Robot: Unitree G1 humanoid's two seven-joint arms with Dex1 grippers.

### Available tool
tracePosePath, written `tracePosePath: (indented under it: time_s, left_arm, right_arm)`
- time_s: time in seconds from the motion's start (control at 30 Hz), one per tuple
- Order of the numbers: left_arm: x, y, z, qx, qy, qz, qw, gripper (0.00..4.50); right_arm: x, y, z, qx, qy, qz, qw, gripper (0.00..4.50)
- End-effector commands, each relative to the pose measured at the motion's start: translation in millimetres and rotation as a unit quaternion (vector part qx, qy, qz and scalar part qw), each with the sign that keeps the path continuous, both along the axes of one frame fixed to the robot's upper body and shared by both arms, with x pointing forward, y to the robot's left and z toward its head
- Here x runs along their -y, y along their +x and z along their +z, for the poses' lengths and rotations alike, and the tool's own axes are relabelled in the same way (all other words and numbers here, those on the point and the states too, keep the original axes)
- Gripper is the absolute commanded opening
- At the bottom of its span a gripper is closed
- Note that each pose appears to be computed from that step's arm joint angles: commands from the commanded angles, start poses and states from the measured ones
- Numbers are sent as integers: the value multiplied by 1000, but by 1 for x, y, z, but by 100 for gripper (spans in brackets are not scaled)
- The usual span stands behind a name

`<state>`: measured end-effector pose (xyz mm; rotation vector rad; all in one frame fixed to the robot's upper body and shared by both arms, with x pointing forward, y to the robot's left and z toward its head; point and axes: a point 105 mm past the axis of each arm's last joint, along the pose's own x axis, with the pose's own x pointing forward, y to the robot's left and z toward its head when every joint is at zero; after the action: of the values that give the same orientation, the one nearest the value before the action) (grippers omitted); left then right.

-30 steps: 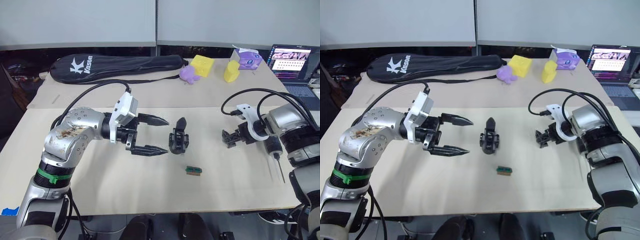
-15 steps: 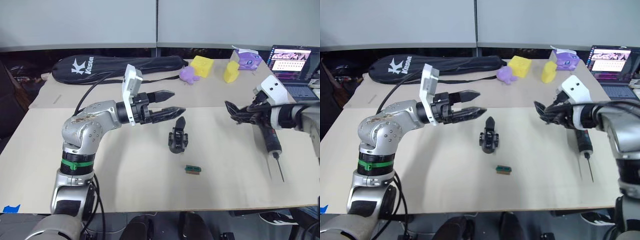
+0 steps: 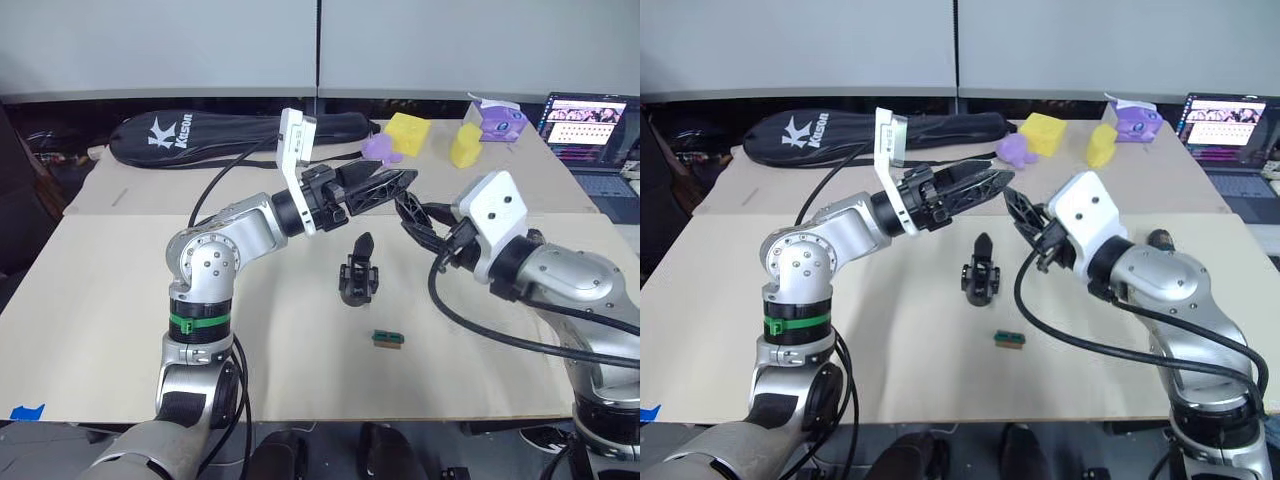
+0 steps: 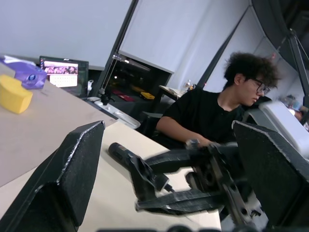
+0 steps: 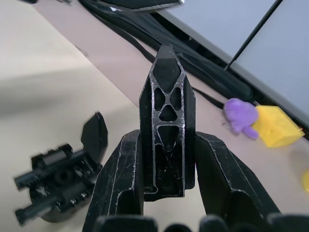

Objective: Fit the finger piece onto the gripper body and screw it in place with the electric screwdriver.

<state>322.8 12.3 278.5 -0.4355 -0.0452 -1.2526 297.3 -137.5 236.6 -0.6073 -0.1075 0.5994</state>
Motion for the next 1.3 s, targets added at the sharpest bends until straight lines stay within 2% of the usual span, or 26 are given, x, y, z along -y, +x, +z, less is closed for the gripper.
tracePosePath:
  time_s: [0.03,0.1,0.23,0.6,0.63,0.67,0.73,0.93,0.97,1.07,1.17,1.2,1.23,1.3]
  left_arm:
    - [5,0,3,-22,-11,-3,1000,424]
    - [7,6,-3,-49,-10,9,999,370]
    - [13,5,-3,-68,-25,-1,997,181]
    - [16,8,-4,-78,-32,5,996,177]
    - [16,10,-5,-79,-31,11,996,124]
    - [17,13,-6,-73,-24,24,997,94]
    - [18,16,-8,-66,-17,36,997,1]
    - [23,15,-1,-56,-24,20,998,0]
    - [23,15,0,-51,-21,17,998,0]
    - [22,14,4,-21,0,1,1000,0]
    - [19,10,6,21,32,-28,999,0]
    - [18,10,6,29,38,-35,998,0]
    - [15,2,9,70,51,-67,994,0]
    - [9,-20,8,152,95,-147,973,0]
  right_arm:
    - [1,-4,17,63,-7,4,998,111]
    - [2,-4,18,70,1,5,998,111]
    - [2,-4,21,82,15,5,997,111]
    - [-5,-5,26,90,27,12,995,111]
    - [-6,-5,28,92,30,12,995,111]
    - [-6,-4,30,94,34,12,995,111]
    - [-7,-3,33,99,32,11,995,111]
    - [-10,-3,34,107,7,13,994,111]
    - [-11,-4,35,106,9,14,994,213]
    - [-11,-8,43,104,5,24,994,313]
    - [-15,-20,45,59,6,72,996,420]
    - [-15,-22,44,46,8,83,995,447]
    - [-16,-30,45,3,27,123,992,447]
    - [-11,-46,56,-94,82,215,969,447]
